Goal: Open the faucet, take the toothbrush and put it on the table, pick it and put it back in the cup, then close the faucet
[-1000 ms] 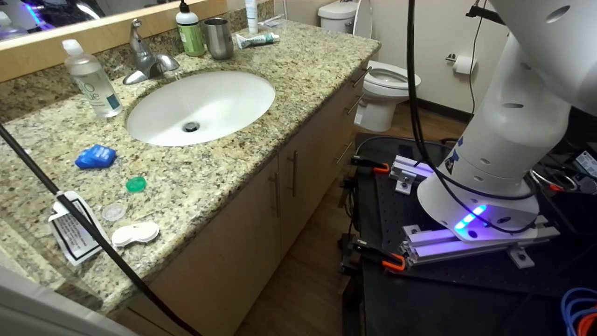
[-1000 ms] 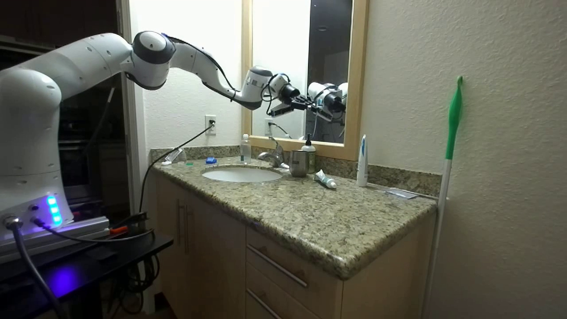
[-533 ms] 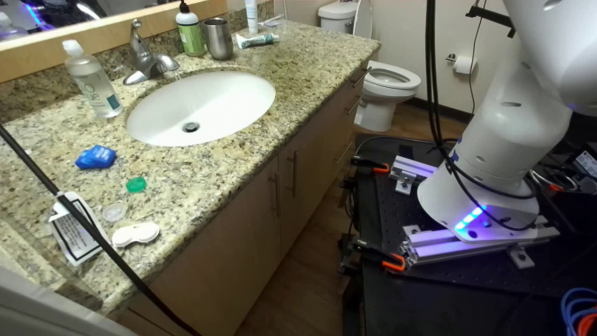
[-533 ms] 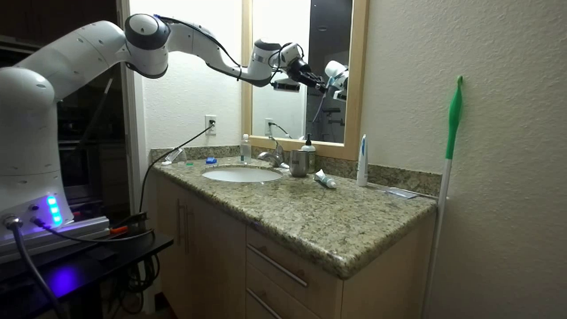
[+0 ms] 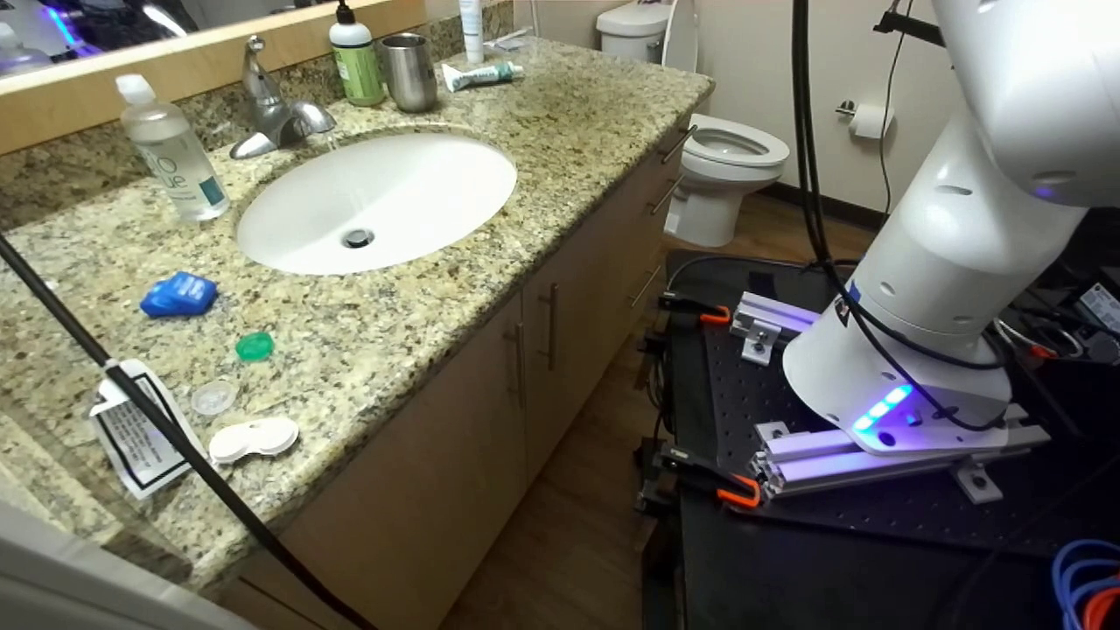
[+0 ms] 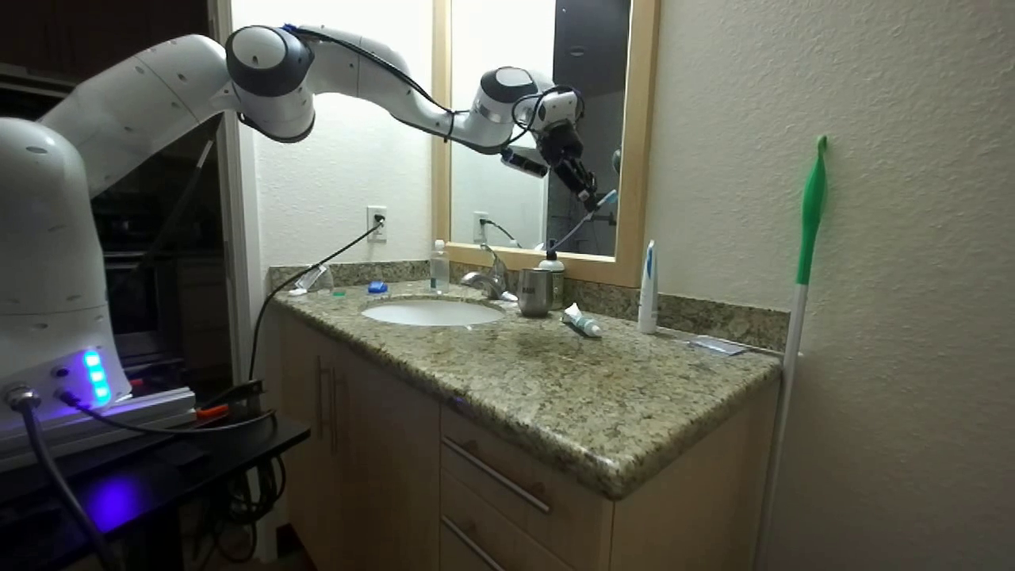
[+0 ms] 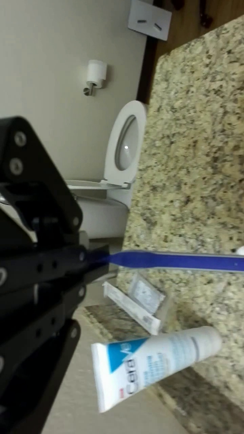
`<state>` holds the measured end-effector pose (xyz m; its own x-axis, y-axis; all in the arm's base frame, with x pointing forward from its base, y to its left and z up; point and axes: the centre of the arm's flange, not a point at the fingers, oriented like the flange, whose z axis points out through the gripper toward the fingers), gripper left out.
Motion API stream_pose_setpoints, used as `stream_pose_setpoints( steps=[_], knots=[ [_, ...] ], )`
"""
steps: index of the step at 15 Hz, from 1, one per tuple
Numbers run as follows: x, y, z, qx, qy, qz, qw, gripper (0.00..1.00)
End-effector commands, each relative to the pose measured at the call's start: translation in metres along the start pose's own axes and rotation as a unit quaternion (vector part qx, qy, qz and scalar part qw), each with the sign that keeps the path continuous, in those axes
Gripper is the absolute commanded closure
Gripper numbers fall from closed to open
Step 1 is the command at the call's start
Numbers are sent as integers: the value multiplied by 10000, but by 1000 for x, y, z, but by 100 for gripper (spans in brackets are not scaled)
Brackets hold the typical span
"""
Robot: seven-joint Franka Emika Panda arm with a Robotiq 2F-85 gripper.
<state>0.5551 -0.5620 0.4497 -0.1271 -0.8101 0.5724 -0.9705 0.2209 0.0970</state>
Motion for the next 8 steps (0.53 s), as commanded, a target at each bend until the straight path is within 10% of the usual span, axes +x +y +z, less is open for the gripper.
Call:
stream_pose_setpoints(
  steps=[1, 8],
  knots=[
    [-34, -20, 51, -78, -845, -486, 9952, 99],
    [-74, -19, 131, -766, -2118, -1628, 9606, 99]
  ],
)
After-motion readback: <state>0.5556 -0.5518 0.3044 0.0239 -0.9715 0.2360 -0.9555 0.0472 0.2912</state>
